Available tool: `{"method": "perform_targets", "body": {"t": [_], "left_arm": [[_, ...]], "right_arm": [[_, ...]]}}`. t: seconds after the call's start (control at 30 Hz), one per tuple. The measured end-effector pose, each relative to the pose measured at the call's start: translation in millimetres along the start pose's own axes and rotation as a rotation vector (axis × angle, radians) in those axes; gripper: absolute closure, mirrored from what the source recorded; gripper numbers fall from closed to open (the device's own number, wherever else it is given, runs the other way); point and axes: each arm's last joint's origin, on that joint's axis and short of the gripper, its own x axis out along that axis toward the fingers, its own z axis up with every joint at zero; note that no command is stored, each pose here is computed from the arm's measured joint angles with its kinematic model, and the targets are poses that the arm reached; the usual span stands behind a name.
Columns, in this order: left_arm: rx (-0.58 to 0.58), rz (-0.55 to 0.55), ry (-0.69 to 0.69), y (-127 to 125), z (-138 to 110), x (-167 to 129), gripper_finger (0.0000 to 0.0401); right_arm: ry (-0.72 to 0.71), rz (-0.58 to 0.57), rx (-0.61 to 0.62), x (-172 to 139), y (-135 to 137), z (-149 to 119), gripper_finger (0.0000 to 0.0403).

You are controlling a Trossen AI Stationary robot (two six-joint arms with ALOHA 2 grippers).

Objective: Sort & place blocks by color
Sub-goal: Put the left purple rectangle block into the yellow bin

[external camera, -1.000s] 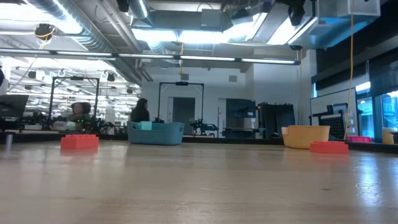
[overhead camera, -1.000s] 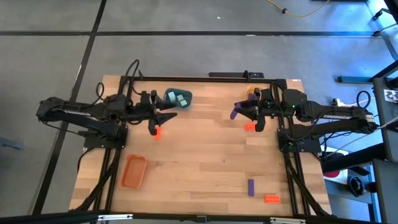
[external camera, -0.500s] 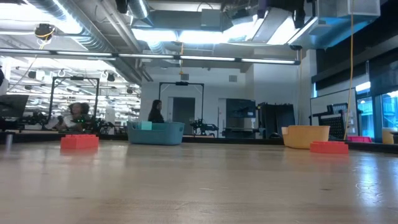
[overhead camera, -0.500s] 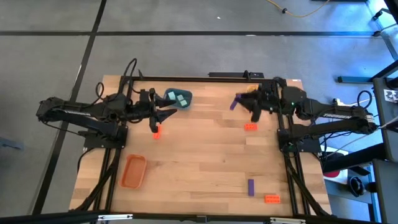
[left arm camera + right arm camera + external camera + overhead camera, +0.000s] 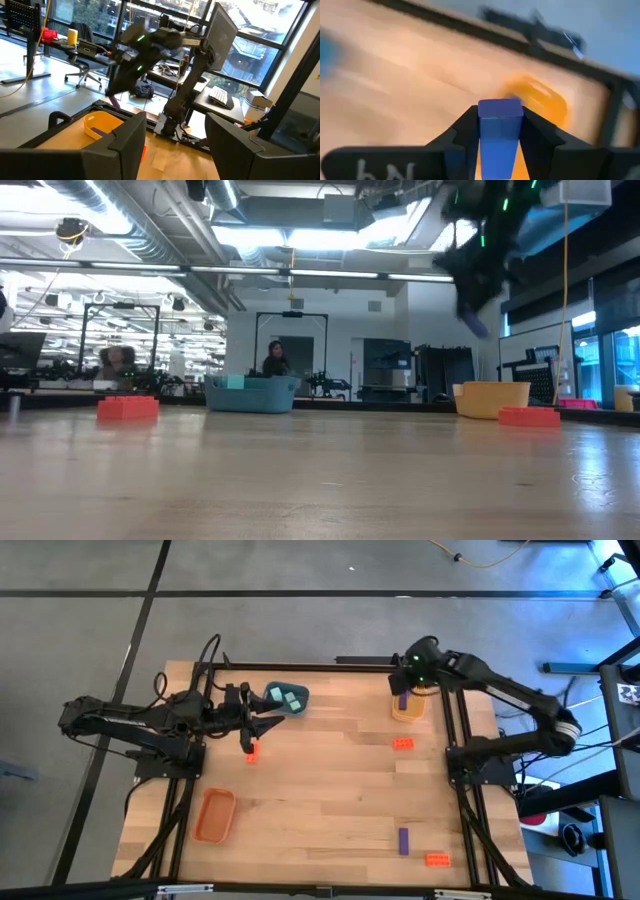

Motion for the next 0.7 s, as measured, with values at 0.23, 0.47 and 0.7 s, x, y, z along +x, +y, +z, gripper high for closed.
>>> {"method": "perform_targets", "body": {"t": [0.23, 0.47, 0.7], "left_arm": [[0.0, 0.001, 0.0, 0.1, 0.1, 0.1, 0.0206], [0.0, 0.002, 0.0, 0.1, 0.1, 0.1, 0.0206], [0.0, 0.012, -0.004, 0.4, 0.2, 0.1, 0.0206]], "right_arm": [[0.204, -0.13, 0.101, 61.0, -25.7, -19.5, 0.0292], [0.243, -0.144, 0.226, 88.0, -36.3, -41.6, 0.0292], [0.231, -0.144, 0.308, 101.2, -39.7, -58.0, 0.0292]]}}
